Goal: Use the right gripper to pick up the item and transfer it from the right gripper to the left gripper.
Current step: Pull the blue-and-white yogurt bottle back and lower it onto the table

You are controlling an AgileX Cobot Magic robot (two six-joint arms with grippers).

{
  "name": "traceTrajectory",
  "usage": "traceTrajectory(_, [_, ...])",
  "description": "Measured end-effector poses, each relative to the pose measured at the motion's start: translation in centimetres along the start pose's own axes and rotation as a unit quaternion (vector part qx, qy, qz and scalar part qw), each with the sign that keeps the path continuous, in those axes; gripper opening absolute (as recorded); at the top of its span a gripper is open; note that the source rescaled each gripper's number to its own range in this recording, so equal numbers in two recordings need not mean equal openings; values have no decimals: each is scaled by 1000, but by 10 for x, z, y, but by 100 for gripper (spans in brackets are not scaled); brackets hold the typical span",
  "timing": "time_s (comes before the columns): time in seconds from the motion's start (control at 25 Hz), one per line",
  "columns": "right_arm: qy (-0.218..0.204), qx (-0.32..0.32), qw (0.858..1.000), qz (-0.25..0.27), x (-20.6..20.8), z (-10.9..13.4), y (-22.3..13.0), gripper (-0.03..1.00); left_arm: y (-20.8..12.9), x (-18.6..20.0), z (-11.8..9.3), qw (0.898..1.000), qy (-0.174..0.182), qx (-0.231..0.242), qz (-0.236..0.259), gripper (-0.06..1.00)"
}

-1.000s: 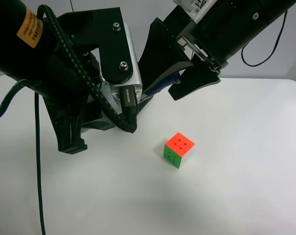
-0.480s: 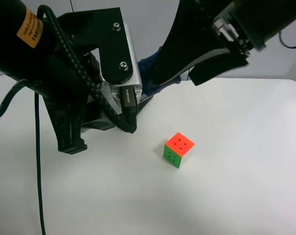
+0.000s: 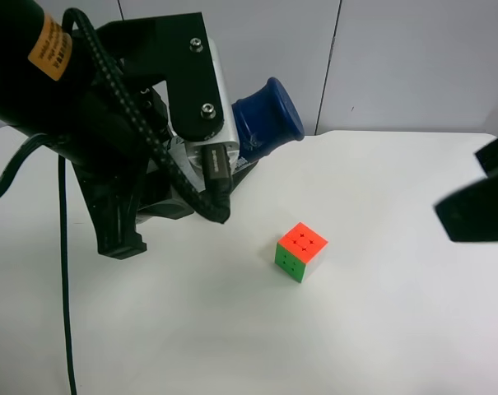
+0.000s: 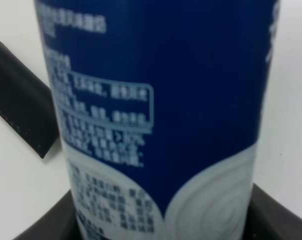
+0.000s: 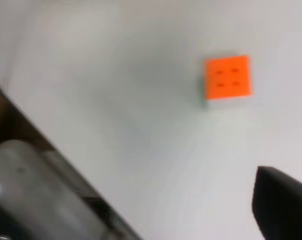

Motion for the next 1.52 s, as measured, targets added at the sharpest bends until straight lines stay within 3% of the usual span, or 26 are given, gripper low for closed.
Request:
traceTrajectory(0.2, [-90,48,995,-17,25,-2,-47,100,0,0,0,1000,0,0,0,0])
traceTrajectory(0.36, [-122,62,990,-27,28,0,-78,100,0,0,0,1000,0,0,0,0])
traceTrajectory(0.52, [-132,61,988,-45,19,4,-106,100,0,0,0,1000,0,0,0,0])
traceTrajectory(0.72, [-162,72,978,-110,12,3,-118,100,0,0,0,1000,0,0,0,0])
traceTrajectory(0.96, [-169,61,978,-102,2,0,-134,100,0,0,0,1000,0,0,-1,0])
traceTrajectory(1.52, [-176,52,978,-101,3,-2,-135,100,0,0,0,1000,-1,1,-1,0])
Point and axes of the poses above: a point on each arm's last joint axis where the gripper is mounted, x pointing back along that axis away from the gripper, z along the wrist's bending axis when the last joint is at zero, y = z × x, the point moved 7 cm from there along -x, pointing out along that axis toward the gripper, and after that the axes turned 15 degrees about x, right-handed, at the moved point
